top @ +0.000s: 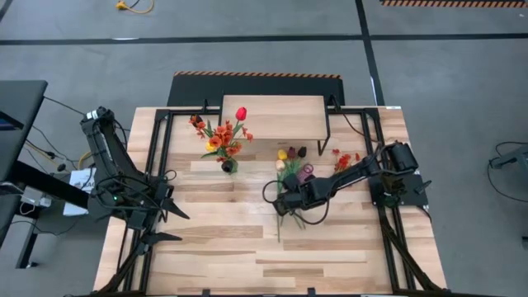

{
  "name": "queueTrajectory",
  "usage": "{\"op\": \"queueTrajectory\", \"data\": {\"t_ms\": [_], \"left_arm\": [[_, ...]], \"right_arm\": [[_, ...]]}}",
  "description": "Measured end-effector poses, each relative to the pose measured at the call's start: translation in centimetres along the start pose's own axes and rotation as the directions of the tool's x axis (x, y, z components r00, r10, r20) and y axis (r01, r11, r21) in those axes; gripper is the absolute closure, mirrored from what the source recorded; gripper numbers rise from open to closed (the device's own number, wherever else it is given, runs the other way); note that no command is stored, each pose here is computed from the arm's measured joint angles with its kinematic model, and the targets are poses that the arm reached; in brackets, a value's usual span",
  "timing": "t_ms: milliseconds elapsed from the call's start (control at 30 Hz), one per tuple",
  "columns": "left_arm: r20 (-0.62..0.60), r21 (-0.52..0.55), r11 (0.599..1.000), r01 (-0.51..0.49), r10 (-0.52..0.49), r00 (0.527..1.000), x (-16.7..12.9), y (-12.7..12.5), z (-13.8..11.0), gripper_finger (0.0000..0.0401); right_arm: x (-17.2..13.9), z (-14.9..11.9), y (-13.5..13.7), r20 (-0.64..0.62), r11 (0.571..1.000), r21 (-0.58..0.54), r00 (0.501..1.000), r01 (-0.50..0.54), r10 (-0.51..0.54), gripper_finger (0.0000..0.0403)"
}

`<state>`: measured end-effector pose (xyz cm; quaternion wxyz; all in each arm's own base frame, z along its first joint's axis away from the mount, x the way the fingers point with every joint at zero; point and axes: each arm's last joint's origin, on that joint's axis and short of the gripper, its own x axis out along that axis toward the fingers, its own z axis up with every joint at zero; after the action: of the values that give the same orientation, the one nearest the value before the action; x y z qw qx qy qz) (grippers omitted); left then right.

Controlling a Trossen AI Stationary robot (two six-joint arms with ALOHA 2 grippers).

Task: Pick and place flowers into a vace then onto a shelf
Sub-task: Put the yellow tulip into the purple vase

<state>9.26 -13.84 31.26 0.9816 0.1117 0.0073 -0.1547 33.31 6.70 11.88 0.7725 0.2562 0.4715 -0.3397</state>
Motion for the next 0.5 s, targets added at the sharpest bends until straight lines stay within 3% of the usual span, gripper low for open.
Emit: {"op": "queueTrajectory", "data": {"t_ms": [500], "left_arm": [[0.000,-0.008,1.000,0.001,-0.001,1.000,0.00,0.00,-0.01,0.0145]], "right_arm": [[-0.26,0.33,0.40,0.003,1.000,-0.023,1.000,-0.004,0.005,0.0349]]}}
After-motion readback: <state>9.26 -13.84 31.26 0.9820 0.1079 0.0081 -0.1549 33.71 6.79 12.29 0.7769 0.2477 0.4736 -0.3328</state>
